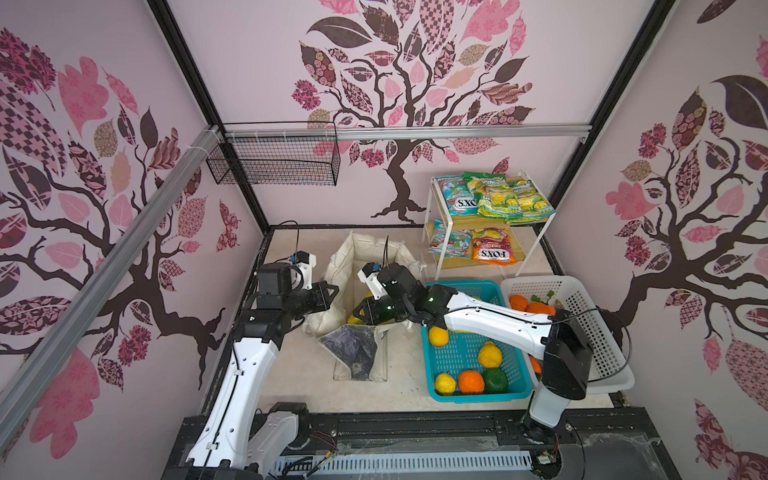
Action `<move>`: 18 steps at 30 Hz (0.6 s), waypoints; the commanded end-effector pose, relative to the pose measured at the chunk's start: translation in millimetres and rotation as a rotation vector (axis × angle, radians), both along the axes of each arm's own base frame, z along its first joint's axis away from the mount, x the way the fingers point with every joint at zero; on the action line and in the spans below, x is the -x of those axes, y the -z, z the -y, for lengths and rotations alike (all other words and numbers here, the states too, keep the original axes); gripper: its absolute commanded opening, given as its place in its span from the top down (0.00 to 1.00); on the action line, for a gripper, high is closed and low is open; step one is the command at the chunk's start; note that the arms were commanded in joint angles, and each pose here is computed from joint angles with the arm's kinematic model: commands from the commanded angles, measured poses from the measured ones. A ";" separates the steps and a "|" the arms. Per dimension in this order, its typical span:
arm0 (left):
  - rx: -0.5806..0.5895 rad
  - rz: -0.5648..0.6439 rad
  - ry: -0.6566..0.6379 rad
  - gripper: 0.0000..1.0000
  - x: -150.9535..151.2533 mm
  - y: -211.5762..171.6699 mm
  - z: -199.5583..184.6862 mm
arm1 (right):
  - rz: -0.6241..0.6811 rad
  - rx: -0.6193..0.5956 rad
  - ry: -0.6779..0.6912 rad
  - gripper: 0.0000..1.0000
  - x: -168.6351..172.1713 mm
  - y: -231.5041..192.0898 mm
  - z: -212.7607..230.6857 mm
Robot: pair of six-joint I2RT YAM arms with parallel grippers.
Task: Place the food into the grocery bag and tie it
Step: 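Lower the bananas into the tote bag with the right gripper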
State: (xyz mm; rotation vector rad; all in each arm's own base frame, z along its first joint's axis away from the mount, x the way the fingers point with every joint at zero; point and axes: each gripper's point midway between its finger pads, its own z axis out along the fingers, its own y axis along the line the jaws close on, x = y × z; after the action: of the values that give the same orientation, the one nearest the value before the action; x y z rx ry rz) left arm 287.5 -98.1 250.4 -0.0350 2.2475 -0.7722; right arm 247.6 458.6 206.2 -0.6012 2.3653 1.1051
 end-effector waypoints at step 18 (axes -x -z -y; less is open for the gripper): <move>0.024 0.052 0.013 1.00 2.0 -7.7 2.9 | -0.089 0.324 0.037 0.96 -13.3 126.2 4.6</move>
State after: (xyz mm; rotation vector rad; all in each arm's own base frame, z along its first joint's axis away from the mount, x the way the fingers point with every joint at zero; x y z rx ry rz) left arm 284.7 -98.7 251.6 -0.0381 2.2417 -0.7813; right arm 262.6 466.6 119.3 -0.6145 2.5348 0.8917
